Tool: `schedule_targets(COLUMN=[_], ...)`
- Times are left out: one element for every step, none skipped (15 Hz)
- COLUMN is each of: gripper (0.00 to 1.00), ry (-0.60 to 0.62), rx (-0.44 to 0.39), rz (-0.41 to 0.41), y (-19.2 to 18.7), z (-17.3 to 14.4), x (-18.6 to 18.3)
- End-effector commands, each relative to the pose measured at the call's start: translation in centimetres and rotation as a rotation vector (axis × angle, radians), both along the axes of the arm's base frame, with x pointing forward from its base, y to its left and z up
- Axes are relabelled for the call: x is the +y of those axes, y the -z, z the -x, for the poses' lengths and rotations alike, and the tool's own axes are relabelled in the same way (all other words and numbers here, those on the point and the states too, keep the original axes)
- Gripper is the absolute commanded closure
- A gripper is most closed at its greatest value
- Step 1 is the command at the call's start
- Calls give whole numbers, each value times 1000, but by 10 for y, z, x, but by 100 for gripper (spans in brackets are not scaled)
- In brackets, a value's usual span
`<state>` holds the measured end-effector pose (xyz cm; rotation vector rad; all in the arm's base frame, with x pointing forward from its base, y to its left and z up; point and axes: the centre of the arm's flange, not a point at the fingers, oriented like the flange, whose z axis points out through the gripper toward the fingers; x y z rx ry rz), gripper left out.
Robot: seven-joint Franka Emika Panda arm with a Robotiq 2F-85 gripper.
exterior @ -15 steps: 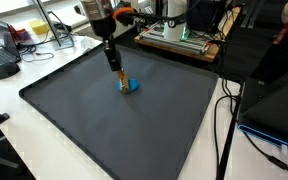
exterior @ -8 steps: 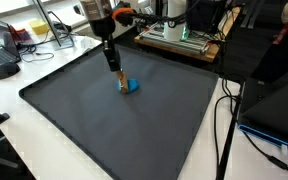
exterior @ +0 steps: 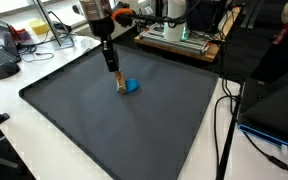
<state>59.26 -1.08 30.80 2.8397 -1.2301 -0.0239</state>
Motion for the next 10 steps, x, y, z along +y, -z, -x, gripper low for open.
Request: schedule_targets(gripper=[78,78,78,78,78,78,78,78,78,78], ry=[1,0,-1,-2,-4,-6,-6,-5,-3,-2], rx=[-47,-49,-53,-60,-73,-89,-107,-125,-137,-148], rz=[66,69,71,76,83,96,107,117,124,130], y=[40,40,40,40,40,44,48,47,46,45], z=[-18,-18,-19,-20,-21,-23,-27,-30,-32,-33], x=[-20,-20,-21,-23,-25,-30,-35,-39,-43,-45])
